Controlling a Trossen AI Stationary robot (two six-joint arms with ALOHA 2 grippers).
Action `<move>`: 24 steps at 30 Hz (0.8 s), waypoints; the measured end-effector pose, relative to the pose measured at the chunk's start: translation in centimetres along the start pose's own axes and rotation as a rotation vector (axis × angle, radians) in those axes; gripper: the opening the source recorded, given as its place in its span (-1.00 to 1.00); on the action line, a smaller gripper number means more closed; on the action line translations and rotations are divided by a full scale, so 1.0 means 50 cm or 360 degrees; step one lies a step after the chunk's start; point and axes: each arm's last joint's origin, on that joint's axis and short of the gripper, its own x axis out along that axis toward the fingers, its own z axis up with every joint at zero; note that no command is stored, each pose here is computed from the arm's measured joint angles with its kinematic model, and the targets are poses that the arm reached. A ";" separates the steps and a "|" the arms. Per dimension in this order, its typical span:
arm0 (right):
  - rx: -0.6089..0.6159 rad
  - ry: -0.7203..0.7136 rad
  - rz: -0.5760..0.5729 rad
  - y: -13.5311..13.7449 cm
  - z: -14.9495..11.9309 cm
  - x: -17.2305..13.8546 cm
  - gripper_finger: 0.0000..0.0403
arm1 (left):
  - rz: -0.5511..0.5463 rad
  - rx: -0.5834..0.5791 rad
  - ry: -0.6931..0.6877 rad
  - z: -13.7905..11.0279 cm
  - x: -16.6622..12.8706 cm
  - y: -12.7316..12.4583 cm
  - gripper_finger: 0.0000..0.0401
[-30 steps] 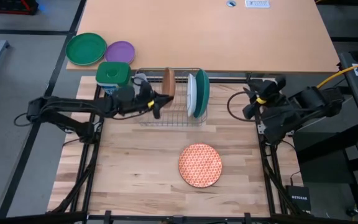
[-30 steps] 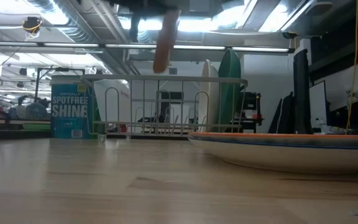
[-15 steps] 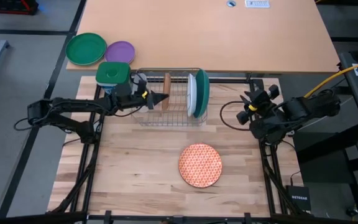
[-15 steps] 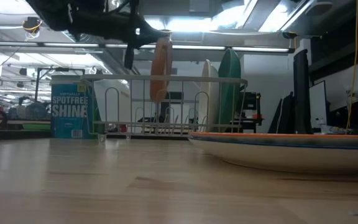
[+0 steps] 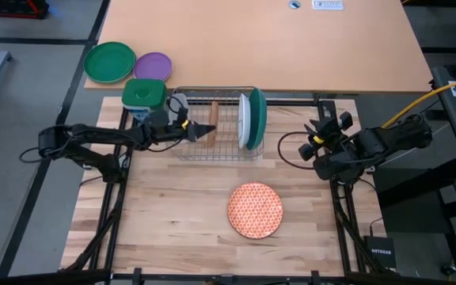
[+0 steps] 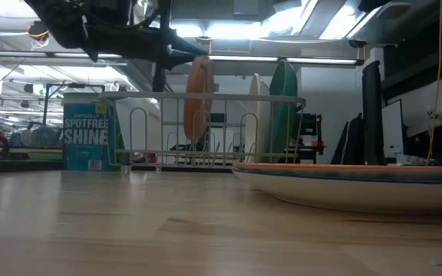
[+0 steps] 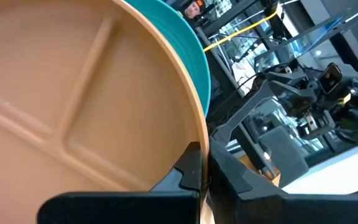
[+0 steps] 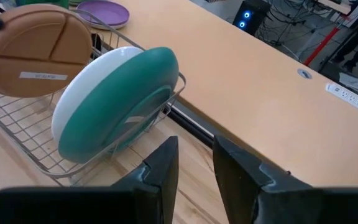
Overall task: Sort dishes
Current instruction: Put the brown plate in the dish rack
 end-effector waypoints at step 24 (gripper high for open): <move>0.0026 0.0050 0.0047 0.004 0.000 0.000 -0.49 | 0.0247 -0.0238 -0.0159 -0.013 0.028 0.048 -0.86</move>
